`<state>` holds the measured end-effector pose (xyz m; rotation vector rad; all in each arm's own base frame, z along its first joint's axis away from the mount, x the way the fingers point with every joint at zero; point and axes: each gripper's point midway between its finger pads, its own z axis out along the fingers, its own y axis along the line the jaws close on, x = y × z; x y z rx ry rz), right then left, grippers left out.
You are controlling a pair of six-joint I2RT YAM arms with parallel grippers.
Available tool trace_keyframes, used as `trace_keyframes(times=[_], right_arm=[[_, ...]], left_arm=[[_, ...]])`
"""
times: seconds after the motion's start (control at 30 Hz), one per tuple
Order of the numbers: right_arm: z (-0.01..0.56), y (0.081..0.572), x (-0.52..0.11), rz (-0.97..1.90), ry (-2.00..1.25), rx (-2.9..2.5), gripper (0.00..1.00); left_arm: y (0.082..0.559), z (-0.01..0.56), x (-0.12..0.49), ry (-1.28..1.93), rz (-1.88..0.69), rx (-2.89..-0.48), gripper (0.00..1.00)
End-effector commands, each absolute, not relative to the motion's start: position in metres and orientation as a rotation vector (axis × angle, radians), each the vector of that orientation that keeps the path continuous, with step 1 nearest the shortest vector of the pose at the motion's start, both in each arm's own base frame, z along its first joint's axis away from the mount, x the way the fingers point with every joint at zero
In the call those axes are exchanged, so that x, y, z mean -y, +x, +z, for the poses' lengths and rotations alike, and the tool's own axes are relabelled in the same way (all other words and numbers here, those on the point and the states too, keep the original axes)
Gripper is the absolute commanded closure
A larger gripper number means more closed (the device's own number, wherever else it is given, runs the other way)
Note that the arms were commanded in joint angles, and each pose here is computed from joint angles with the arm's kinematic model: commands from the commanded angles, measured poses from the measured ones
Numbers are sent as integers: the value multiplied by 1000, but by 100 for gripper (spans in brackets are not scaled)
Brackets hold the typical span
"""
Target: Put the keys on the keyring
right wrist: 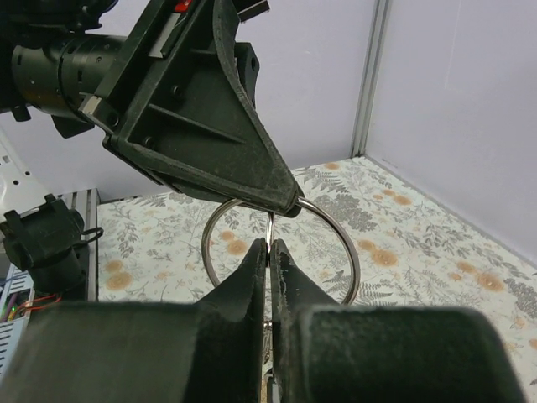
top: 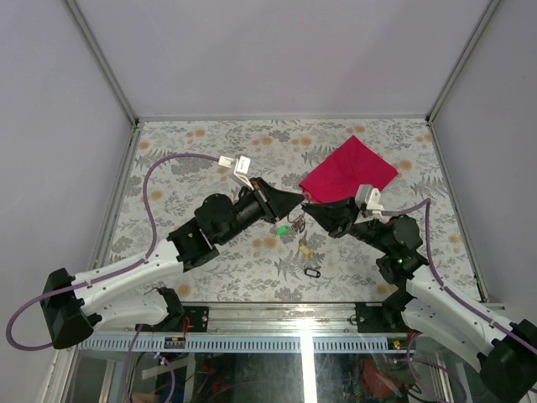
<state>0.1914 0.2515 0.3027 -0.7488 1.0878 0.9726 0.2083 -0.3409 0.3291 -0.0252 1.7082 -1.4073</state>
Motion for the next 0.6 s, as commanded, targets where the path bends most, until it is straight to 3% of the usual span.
trace_keyframes(times=[0.0, 0.4, 0.57], right_arm=[[328, 193, -250, 991, -701, -1104, 100], [296, 200, -227, 867, -681, -1597, 100], [283, 197, -225, 862, -679, -1849, 100]], left_arm=[[209, 351, 338, -6, -1432, -1613, 79], [222, 329, 297, 208, -991, -1643, 19], [226, 312, 292, 358, -833, -1657, 9]])
